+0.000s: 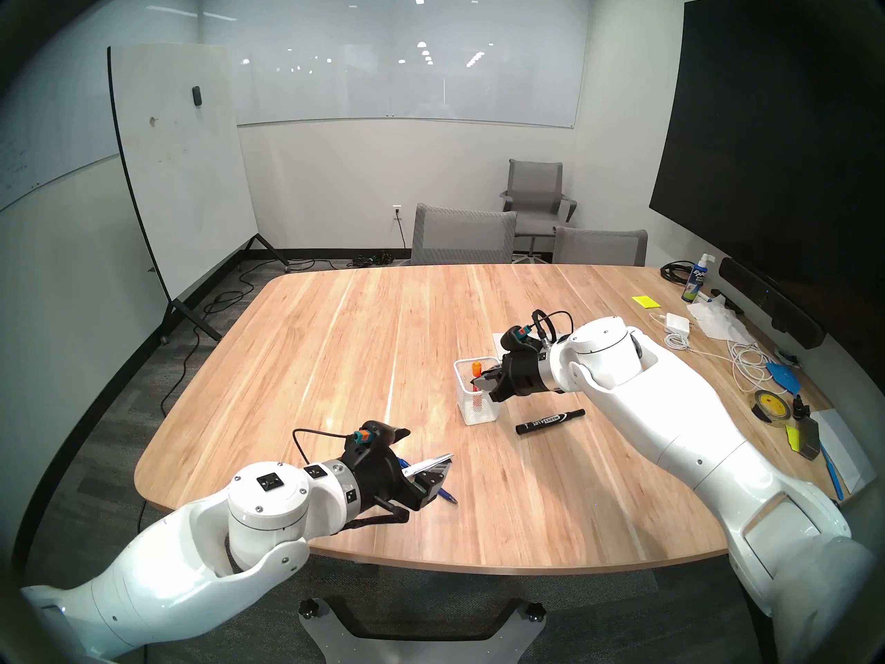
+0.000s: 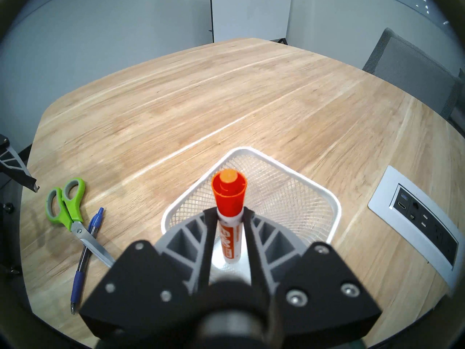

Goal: Place the pen, the marker, and the scissors into the pen holder

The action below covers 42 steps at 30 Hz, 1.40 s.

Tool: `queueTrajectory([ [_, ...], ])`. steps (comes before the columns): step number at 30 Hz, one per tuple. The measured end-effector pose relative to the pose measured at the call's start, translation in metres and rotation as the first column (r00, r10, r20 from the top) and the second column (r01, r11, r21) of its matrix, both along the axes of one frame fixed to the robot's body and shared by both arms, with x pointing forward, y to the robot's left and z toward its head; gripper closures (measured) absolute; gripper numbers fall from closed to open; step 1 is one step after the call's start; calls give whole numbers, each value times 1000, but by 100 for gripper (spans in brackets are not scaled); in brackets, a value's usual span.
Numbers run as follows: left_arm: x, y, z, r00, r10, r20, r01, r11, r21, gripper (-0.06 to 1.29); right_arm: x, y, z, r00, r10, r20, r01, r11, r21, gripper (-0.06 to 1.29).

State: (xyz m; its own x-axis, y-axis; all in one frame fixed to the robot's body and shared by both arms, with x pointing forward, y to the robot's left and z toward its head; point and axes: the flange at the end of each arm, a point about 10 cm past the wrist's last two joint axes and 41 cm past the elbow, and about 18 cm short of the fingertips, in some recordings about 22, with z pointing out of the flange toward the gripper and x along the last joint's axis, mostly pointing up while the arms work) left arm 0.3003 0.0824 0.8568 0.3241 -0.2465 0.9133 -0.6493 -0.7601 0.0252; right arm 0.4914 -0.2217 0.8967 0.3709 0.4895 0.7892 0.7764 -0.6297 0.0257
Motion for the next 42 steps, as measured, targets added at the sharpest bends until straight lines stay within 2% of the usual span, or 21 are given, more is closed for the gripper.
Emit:
queueTrajectory([
  [19,0,0,0,1000,0,0,0,1000,0,-2,2,0,2,1000,-1,4,1,1000,2,80],
  [20,0,0,0,1000,0,0,0,1000,0,-2,2,0,2,1000,-2,4,2,1000,2,72],
  [21,0,0,0,1000,0,0,0,1000,0,-2,2,0,3,1000,-2,4,2,1000,3,68],
  [24,0,0,0,1000,0,0,0,1000,0,-2,3,0,3,1000,-2,6,2,1000,3,37],
  [27,0,0,0,1000,0,0,0,1000,0,-2,3,0,3,1000,-3,6,3,1000,4,29],
  [42,0,0,0,1000,0,0,0,1000,0,-2,4,-1,7,1000,-8,8,8,1000,13,24],
])
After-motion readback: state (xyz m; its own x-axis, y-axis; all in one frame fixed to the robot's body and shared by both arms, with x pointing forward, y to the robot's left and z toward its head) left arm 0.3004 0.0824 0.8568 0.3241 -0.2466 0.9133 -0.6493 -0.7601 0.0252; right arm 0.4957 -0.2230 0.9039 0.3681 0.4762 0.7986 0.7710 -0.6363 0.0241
